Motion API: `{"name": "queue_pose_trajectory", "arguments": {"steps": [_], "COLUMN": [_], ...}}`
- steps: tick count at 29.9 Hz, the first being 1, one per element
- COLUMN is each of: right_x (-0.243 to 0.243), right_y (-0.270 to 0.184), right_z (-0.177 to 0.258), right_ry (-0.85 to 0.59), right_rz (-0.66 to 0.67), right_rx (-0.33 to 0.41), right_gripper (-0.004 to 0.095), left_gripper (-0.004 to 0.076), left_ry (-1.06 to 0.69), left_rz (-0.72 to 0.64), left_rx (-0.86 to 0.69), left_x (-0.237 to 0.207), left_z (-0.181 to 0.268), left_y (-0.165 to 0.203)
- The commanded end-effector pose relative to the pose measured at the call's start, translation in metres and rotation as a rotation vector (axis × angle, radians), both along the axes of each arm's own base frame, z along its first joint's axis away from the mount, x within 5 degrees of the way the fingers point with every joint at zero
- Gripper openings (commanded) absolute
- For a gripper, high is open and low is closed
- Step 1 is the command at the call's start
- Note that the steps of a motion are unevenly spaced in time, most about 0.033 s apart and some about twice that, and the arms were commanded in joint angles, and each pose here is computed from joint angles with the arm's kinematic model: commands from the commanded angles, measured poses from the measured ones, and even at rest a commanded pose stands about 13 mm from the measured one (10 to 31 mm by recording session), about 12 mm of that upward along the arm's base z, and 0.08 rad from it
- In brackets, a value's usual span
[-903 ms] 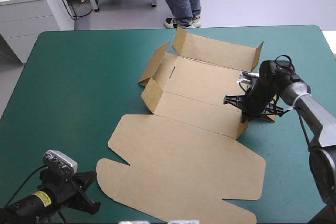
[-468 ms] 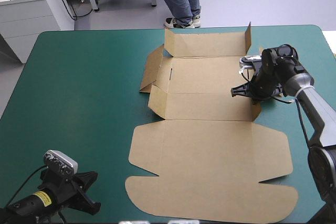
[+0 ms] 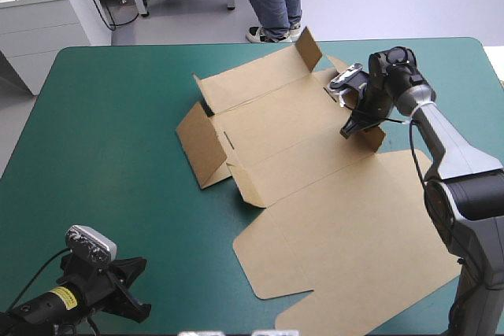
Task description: Fold the box
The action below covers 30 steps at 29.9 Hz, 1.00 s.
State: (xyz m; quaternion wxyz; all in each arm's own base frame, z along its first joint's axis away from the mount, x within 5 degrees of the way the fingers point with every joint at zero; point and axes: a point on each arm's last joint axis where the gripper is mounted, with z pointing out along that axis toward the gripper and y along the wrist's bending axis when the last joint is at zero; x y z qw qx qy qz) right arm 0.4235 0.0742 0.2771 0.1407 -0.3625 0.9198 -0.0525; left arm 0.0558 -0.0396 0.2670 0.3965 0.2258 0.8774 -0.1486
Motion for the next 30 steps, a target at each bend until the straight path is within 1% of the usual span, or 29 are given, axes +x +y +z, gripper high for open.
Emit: {"name": "queue_pose_trajectory", "arguments": {"steps": [1,4,5,6,8,10,17,23,28,30], "right_x": [0.000,0.002,0.001,-0.001,-0.007,-0.013,-0.028,-0.035,-0.036,-0.037], "right_y": [0.027,0.059,0.069,0.079,0.095,0.112,0.155,0.170,0.170,0.170], "right_z": [0.042,0.053,0.055,0.056,0.056,0.054,0.042,0.041,0.039,0.037], "right_ry": [-0.178,-0.298,-0.323,-0.339,-0.355,-0.355,-0.345,-0.350,-0.329,-0.321], "right_rz": [0.263,0.404,0.453,0.501,0.614,0.692,0.832,0.871,0.822,0.813], "right_rx": [0.053,0.150,0.164,0.167,0.135,0.115,0.110,0.123,0.149,0.152], "right_gripper": [-0.0017,-0.0018,-0.0018,-0.0017,-0.0018,-0.0017,-0.0019,-0.0019,-0.0010,0.0026], "left_gripper": [-0.0008,-0.0008,-0.0008,-0.0008,-0.0008,-0.0008,-0.0008,-0.0008,-0.0008,-0.0008], "left_ry": [-0.057,-0.057,-0.057,-0.057,-0.057,-0.057,-0.056,-0.056,-0.056,-0.056], "left_rz": [0.005,0.005,0.005,0.005,0.005,0.005,0.006,0.006,0.006,0.006], "left_rx": [-0.056,-0.056,-0.056,-0.056,-0.056,-0.056,-0.057,-0.057,-0.057,-0.057], "left_x": [0.003,0.003,0.003,0.003,0.003,0.003,0.003,0.003,0.003,0.003], "left_z": [0.014,0.014,0.014,0.014,0.014,0.014,0.014,0.014,0.014,0.014], "left_y": [-0.003,-0.003,-0.003,-0.003,-0.003,-0.003,-0.003,-0.003,-0.003,-0.003]}}
